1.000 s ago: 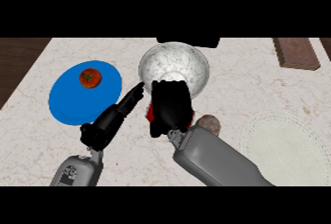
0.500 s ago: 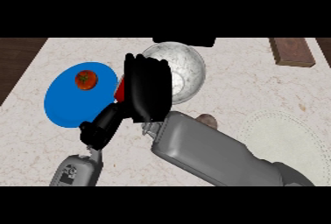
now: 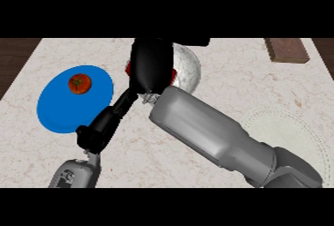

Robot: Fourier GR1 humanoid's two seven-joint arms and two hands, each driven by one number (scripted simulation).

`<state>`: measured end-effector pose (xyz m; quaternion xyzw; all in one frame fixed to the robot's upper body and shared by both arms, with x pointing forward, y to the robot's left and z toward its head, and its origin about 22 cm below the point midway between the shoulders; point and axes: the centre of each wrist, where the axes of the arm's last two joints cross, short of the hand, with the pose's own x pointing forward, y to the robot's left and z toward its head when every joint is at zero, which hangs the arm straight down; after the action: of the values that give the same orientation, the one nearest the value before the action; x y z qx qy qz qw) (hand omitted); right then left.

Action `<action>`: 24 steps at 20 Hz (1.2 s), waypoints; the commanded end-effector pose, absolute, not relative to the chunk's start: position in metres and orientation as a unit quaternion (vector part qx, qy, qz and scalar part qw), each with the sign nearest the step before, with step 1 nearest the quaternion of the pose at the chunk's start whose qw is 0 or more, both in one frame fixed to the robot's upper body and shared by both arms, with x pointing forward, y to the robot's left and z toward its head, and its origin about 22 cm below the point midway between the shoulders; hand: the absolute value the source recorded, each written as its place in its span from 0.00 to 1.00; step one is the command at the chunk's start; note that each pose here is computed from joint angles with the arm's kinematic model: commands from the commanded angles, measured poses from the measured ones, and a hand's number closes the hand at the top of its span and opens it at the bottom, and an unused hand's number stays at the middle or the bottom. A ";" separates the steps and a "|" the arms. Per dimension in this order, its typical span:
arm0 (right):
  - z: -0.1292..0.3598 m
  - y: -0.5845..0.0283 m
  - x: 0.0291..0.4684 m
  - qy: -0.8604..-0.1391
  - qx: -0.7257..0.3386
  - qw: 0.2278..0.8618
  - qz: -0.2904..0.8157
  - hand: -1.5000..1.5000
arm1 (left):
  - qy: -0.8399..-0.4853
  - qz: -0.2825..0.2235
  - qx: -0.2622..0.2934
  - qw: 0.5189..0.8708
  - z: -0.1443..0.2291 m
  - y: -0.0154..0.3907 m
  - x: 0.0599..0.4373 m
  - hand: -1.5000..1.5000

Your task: Pick the can from the placemat and place it in the bowl

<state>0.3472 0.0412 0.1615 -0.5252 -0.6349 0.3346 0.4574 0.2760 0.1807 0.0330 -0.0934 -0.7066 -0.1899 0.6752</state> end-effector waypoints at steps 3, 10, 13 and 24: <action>0.137 0.032 0.372 -0.607 -0.572 0.470 0.289 1.00 | -0.713 -0.196 -0.087 0.668 0.046 0.183 0.268 0.50; 0.103 -0.018 0.403 -0.509 -0.450 0.646 0.348 1.00 | -0.714 -0.188 -0.090 0.668 0.034 0.185 0.266 0.50; 0.100 -0.029 0.412 -0.552 -0.404 0.648 0.335 0.00 | -0.717 -0.187 -0.091 0.666 0.044 0.187 0.275 0.50; 0.113 -0.039 0.428 -0.663 -0.401 0.608 0.173 0.00 | -0.709 -0.178 -0.094 0.676 0.037 0.184 0.267 0.50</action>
<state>0.4235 -0.0309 0.1124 -0.4009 -0.6315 0.2517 0.6141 0.2705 0.1911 0.0345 -0.0909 -0.7100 -0.1853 0.6733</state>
